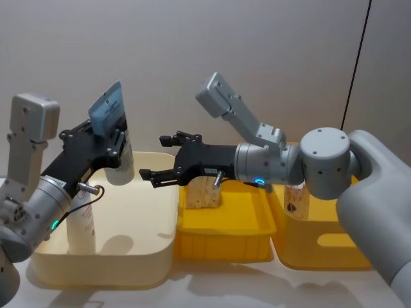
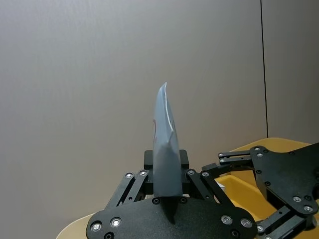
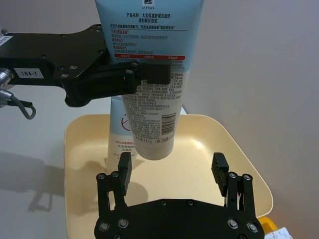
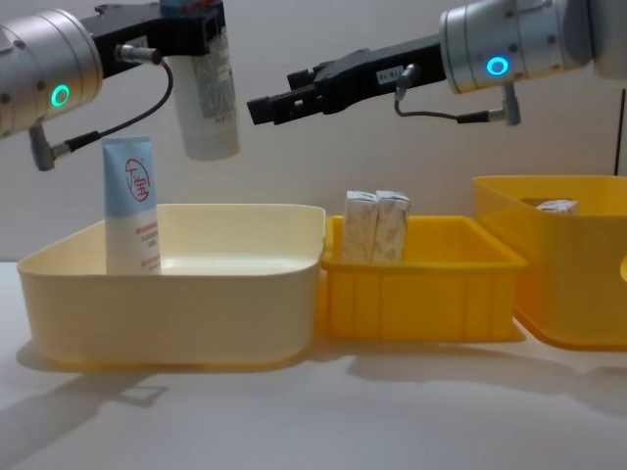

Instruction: Bimanual collaborative sorting of washing and personal care products

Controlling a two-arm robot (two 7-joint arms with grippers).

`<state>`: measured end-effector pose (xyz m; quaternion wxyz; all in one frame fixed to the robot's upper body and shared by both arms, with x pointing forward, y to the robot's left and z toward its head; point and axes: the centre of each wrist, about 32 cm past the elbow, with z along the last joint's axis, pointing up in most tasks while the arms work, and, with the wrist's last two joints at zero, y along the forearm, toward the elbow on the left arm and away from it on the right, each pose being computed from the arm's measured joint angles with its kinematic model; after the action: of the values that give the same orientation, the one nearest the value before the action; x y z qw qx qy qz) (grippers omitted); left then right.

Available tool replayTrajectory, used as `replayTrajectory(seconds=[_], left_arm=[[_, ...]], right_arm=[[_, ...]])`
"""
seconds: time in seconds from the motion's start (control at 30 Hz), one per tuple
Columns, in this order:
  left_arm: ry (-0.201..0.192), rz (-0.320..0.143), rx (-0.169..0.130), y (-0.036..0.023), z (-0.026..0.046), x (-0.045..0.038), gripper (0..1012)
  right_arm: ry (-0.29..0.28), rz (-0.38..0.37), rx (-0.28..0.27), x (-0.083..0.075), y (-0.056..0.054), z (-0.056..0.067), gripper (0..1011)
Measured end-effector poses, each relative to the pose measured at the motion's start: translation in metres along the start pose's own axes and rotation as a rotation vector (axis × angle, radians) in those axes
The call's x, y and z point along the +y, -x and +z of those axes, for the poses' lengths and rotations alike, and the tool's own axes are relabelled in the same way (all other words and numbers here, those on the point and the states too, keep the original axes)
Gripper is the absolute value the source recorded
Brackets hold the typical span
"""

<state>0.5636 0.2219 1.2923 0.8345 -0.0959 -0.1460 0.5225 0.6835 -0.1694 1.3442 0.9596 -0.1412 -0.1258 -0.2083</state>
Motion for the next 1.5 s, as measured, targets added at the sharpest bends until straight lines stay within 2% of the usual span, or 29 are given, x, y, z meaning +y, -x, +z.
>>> replayTrajectory(seconds=[0.4,0.83,1.13,1.5], left_arm=[[0.011,-0.015,0.009,0.0019,-0.001,-0.0042,264],[0.015,-0.025,0.019,0.0039,-0.0028,-0.0045,264],[0.015,-0.03,0.025,0.0048,-0.0038,-0.0043,264],[0.015,-0.034,0.031,0.0058,-0.0051,-0.0027,264]], right_arm=[[0.005,0.0,0.019,0.011,-0.003,0.007,1001],[0.012,0.001,0.049,0.019,-0.005,0.011,1001],[0.029,0.033,0.082,0.022,-0.005,0.015,1001],[0.032,0.043,0.087,0.026,-0.002,0.019,1001]])
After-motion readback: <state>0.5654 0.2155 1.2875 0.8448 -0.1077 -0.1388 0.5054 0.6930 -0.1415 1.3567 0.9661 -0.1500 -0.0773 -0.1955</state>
